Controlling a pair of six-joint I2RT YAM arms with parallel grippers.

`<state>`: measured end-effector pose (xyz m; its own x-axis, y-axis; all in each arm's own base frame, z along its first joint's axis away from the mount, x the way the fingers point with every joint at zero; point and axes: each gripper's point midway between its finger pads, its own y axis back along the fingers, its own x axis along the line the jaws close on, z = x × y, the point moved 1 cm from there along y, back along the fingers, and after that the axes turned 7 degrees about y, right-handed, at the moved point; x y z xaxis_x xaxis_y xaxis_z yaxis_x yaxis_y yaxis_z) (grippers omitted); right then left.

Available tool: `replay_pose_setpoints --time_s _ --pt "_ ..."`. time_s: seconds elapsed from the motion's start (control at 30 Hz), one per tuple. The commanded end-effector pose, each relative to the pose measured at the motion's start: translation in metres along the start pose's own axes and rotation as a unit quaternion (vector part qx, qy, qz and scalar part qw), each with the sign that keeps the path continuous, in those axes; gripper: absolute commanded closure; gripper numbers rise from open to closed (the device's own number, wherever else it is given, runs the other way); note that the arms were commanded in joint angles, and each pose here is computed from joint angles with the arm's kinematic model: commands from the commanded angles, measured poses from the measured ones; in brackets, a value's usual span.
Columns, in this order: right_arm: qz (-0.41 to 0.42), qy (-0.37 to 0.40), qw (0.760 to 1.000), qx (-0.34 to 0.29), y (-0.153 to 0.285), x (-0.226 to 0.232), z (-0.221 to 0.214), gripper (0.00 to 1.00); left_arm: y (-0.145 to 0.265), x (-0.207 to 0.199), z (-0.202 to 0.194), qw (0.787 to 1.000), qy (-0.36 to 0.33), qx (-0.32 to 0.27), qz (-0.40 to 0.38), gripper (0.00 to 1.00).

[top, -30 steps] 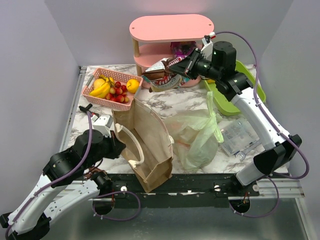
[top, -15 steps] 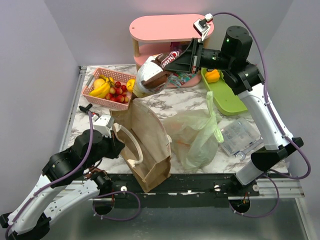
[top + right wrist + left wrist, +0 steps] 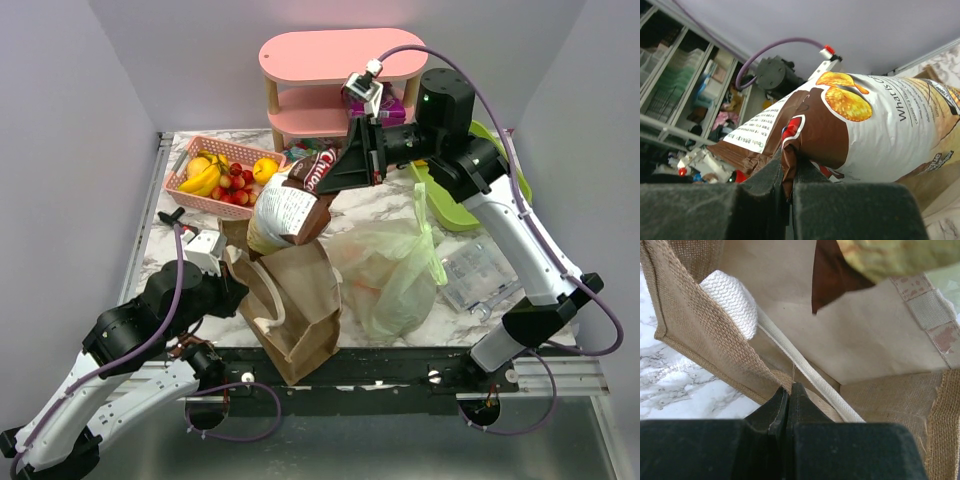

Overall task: Place the food into the grocery bag and tie it
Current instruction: Place the snack in the grocery bag.

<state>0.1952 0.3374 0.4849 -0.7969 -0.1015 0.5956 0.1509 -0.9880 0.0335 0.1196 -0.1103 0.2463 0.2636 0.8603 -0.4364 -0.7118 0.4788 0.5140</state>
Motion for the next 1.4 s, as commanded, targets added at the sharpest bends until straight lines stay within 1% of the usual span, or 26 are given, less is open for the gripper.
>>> replay_pose_setpoints --time_s 0.0,0.23,0.37,0.5,0.6,0.7,0.87,1.0,1.17,1.37 --pt "0.059 0.058 0.996 0.03 0.006 0.044 -0.018 0.99 -0.001 -0.003 0.012 0.999 -0.01 -0.031 -0.007 1.0" --pt "0.042 0.068 0.993 0.092 -0.013 0.037 -0.064 0.99 0.0 -0.003 0.013 0.999 -0.013 -0.031 -0.008 1.0" --pt "0.018 0.068 0.99 0.125 -0.019 0.017 -0.086 0.99 0.001 -0.002 0.012 0.999 -0.016 -0.029 -0.005 1.0" --pt "-0.039 0.081 0.986 0.143 -0.016 -0.008 -0.096 0.99 0.002 0.001 0.01 0.999 -0.017 -0.027 -0.001 1.0" --pt "-0.051 0.086 0.983 0.156 -0.015 -0.019 -0.104 0.99 0.004 0.002 0.009 0.999 -0.019 -0.026 0.0 1.0" --pt "-0.065 0.072 0.98 0.171 -0.018 -0.036 -0.113 0.99 0.004 0.004 0.009 0.999 -0.022 -0.025 0.003 1.0" --pt "-0.038 0.05 0.979 0.192 -0.03 -0.044 -0.124 0.99 0.002 0.004 0.008 0.999 -0.027 -0.024 0.004 1.0" --pt "-0.033 0.062 0.975 0.212 -0.041 -0.045 -0.129 0.99 -0.001 0.004 0.007 0.999 -0.026 -0.022 0.005 1.0" --pt "-0.01 0.067 0.972 0.223 -0.057 -0.048 -0.132 0.99 -0.002 0.004 0.007 0.999 -0.027 -0.021 0.005 1.0" --pt "-0.038 0.071 0.971 0.227 -0.074 -0.08 -0.132 0.99 -0.002 0.004 0.006 0.999 -0.029 -0.021 0.005 1.0"
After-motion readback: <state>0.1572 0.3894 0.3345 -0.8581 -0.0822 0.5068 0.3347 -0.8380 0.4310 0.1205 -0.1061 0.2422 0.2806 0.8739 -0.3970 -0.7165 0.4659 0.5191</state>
